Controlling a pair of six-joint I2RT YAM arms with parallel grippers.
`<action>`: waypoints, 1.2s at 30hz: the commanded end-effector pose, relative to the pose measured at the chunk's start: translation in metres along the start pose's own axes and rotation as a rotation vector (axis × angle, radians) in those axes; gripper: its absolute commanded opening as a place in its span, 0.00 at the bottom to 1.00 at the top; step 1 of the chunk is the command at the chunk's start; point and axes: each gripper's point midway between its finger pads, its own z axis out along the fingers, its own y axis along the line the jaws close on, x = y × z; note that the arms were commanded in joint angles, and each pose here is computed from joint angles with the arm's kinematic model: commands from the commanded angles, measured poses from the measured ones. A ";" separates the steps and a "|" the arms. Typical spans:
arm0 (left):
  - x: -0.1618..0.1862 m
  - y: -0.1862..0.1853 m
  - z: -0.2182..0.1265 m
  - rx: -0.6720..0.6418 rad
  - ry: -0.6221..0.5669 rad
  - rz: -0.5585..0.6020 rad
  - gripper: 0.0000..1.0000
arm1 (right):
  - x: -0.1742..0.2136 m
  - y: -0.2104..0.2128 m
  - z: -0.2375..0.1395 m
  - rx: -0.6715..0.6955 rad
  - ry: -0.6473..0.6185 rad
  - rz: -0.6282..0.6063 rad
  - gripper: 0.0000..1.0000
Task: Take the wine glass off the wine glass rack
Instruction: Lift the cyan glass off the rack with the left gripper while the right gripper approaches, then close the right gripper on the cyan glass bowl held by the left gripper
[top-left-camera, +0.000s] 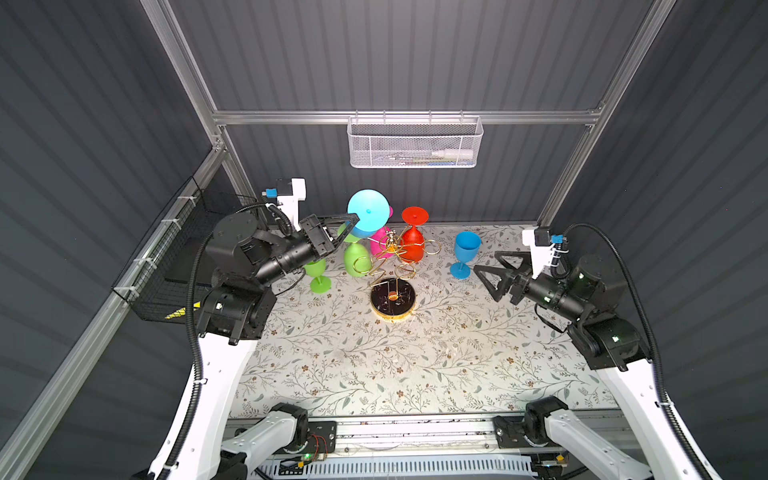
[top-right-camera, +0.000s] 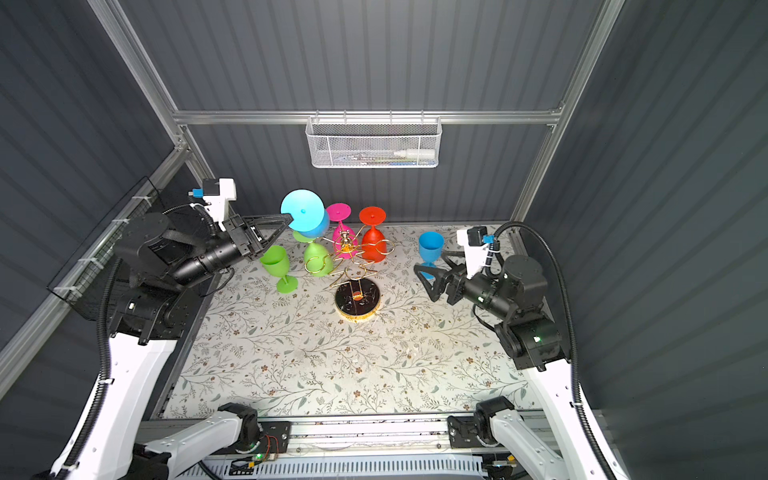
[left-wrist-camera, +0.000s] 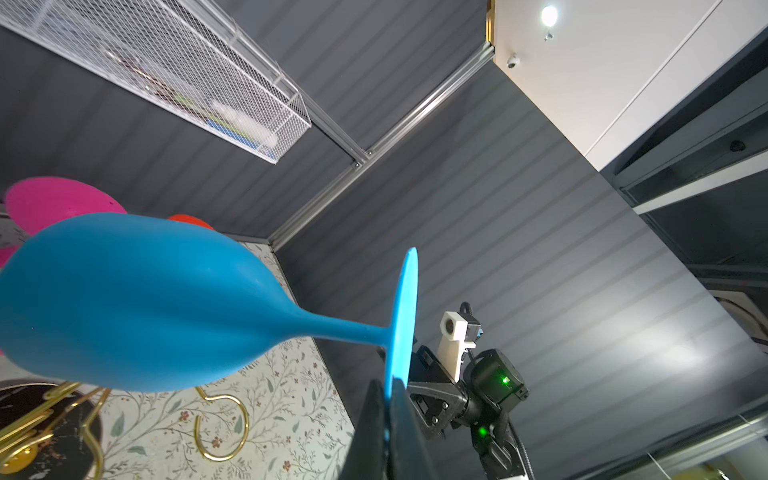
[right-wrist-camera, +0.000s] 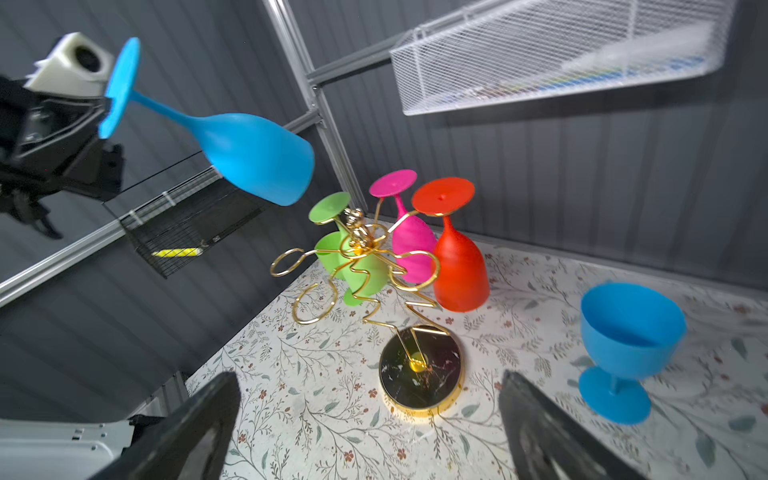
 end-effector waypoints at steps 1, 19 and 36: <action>0.002 -0.048 -0.011 0.172 0.043 0.049 0.00 | -0.032 0.024 0.004 -0.030 -0.101 -0.191 0.99; 0.013 -0.045 0.002 0.275 0.156 -0.068 0.00 | -0.074 0.090 0.081 -0.211 -0.228 -0.592 0.99; 0.015 -0.041 0.007 0.302 0.176 -0.114 0.00 | -0.068 0.097 0.141 -0.279 -0.189 -0.619 0.99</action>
